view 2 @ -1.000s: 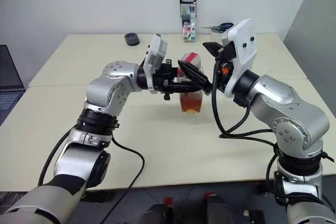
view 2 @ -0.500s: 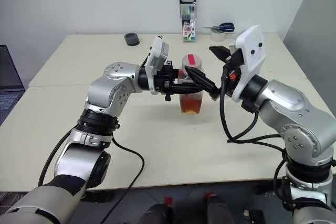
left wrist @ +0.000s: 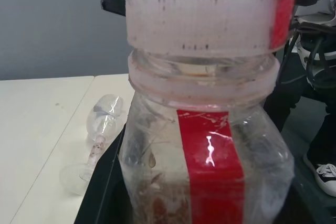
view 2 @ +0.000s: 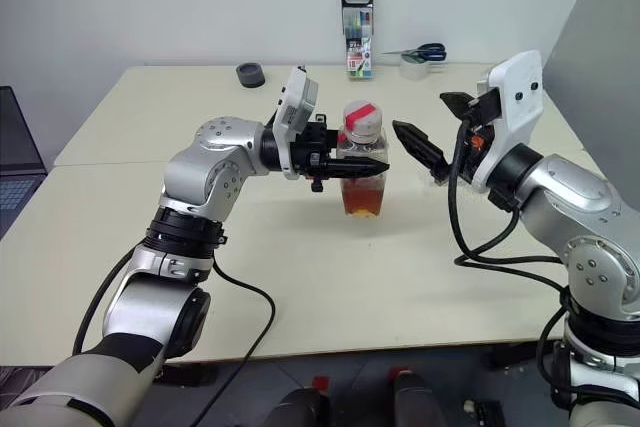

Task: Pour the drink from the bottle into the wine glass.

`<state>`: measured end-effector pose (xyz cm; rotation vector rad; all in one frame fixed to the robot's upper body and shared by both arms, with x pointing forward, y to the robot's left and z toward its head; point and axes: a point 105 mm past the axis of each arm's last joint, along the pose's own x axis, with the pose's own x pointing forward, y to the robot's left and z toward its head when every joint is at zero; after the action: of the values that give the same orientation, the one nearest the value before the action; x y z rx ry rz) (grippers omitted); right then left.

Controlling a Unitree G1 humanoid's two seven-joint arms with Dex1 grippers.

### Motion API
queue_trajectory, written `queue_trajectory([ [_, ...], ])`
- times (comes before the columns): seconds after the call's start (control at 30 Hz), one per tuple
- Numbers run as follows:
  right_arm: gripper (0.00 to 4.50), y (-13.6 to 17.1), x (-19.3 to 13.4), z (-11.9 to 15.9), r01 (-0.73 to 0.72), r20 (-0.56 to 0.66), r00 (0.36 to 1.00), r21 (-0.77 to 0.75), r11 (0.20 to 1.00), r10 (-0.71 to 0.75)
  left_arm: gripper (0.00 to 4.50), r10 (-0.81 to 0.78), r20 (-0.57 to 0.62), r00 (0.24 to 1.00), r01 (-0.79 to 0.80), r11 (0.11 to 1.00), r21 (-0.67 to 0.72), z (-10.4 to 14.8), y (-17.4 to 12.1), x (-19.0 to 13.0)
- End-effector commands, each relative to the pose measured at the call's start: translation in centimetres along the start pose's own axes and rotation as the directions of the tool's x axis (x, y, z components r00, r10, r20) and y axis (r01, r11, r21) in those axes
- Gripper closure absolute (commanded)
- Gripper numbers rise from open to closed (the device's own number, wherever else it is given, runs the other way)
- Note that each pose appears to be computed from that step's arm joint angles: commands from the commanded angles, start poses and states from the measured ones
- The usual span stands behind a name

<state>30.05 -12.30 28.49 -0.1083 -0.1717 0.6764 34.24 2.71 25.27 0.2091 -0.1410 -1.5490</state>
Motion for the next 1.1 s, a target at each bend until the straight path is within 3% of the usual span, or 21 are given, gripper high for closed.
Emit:
queue_trajectory([
  [0.03,0.06,0.7,-0.7,1.2,-0.028,0.040,0.999,-0.022,0.999,0.029,2.73,-0.021,0.041,0.999,0.018,0.997,0.069,1.8,-0.4,0.2],
  [0.23,0.06,3.4,-0.8,1.6,-0.189,0.080,0.980,0.068,0.980,0.183,2.73,-0.023,0.043,0.999,0.020,0.998,0.068,1.7,-0.6,0.2],
  [0.93,0.06,5.3,2.3,3.2,-0.244,0.178,0.957,0.066,0.968,0.229,2.73,-0.015,0.033,0.999,0.013,0.998,0.062,1.5,-0.6,0.1],
  [1.03,0.65,5.5,2.3,2.9,-0.251,0.168,0.957,0.058,0.966,0.238,2.73,-0.015,0.033,0.999,0.013,0.998,0.062,1.5,-0.7,0.0],
  [1.1,1.30,5.6,2.2,2.8,-0.257,0.161,0.956,0.051,0.965,0.246,2.73,-0.014,0.033,0.999,0.012,0.998,0.062,1.5,-0.6,0.0],
])
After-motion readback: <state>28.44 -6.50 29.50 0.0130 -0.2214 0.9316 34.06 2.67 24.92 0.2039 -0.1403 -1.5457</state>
